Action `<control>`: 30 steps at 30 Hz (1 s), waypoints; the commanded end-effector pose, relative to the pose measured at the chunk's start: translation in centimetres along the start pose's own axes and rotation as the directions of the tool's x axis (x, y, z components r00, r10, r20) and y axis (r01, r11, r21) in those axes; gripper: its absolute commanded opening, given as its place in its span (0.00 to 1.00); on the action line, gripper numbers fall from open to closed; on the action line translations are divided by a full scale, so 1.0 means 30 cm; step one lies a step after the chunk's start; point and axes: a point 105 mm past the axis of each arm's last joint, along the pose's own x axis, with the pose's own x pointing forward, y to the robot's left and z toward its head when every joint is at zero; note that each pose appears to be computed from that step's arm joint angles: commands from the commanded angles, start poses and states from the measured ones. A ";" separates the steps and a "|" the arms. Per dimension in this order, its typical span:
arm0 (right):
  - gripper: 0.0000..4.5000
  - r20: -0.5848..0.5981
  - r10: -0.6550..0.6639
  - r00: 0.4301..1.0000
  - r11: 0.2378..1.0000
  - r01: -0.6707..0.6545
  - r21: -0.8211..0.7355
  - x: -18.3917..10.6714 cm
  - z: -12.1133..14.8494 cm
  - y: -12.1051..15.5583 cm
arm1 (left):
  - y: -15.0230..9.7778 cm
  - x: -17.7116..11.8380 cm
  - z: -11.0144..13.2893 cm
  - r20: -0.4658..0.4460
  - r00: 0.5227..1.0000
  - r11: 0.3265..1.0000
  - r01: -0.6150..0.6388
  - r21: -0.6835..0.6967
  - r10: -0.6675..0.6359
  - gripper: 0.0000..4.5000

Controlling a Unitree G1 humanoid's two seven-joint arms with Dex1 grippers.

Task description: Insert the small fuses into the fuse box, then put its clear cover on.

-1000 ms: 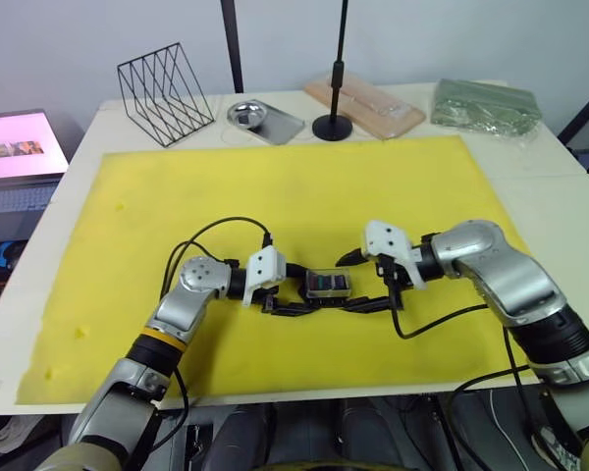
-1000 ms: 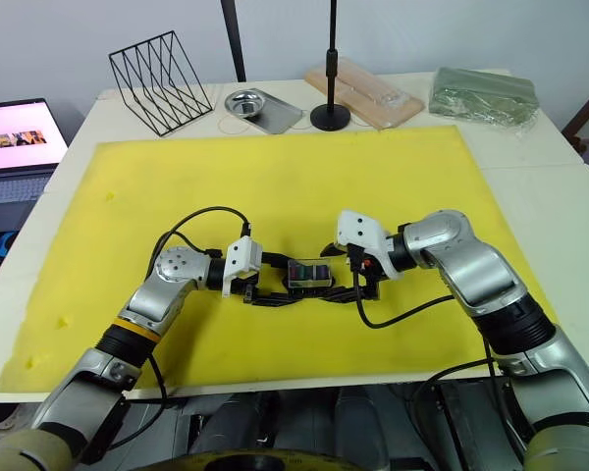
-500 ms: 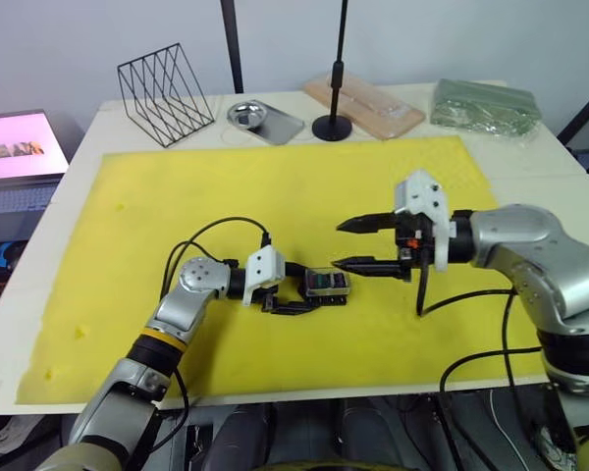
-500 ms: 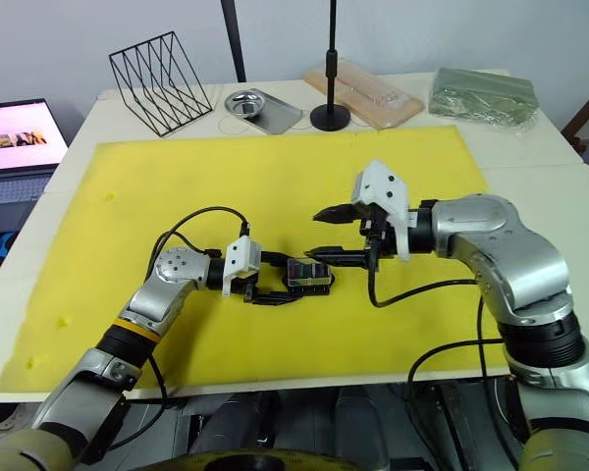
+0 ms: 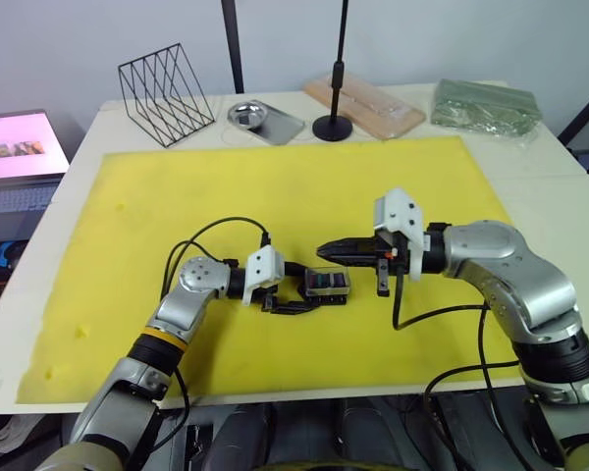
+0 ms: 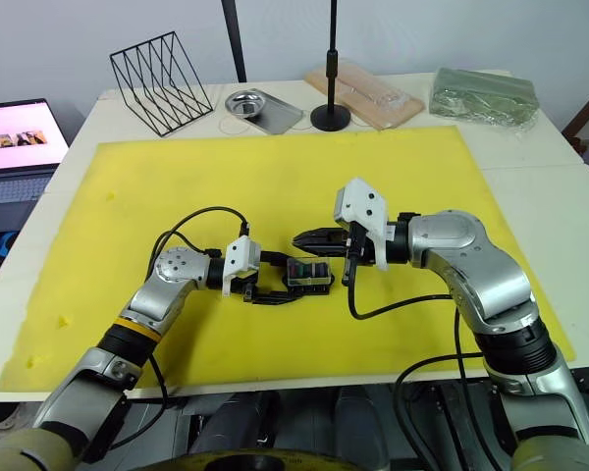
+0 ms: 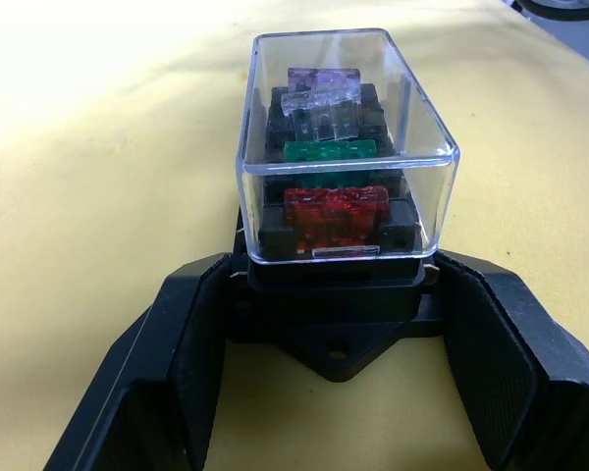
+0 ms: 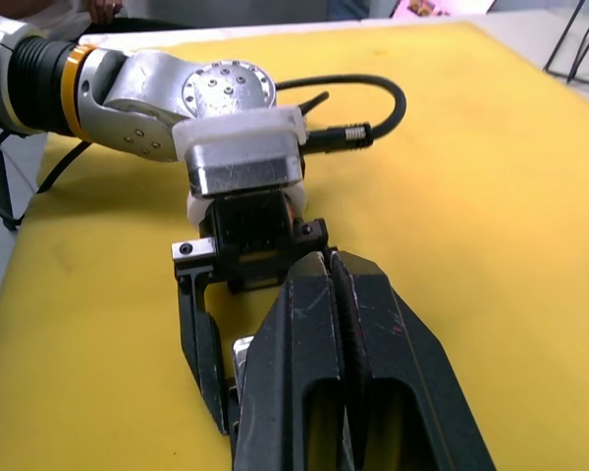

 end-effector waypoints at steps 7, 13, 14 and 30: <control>0.01 -0.103 0.005 0.995 0.989 0.010 0.147 0.041 -0.165 0.019 | 0.012 -0.014 0.001 -0.006 1.000 1.000 -0.019 0.005 0.019 0.62; 0.01 -0.248 0.074 0.966 0.961 -0.003 0.278 0.060 -0.349 0.054 | 0.011 -0.008 -0.001 -0.009 1.000 1.000 -0.013 0.000 0.013 0.62; 0.01 -0.248 0.081 0.965 0.963 -0.012 0.268 0.059 -0.347 0.056 | 0.012 -0.010 -0.002 -0.010 1.000 1.000 -0.015 0.001 0.015 0.62; 0.01 -0.046 -0.059 0.997 0.998 0.059 0.003 -0.087 -0.004 -0.014 | 0.037 -0.035 -0.004 -0.011 0.997 0.997 -0.071 -0.001 0.071 0.62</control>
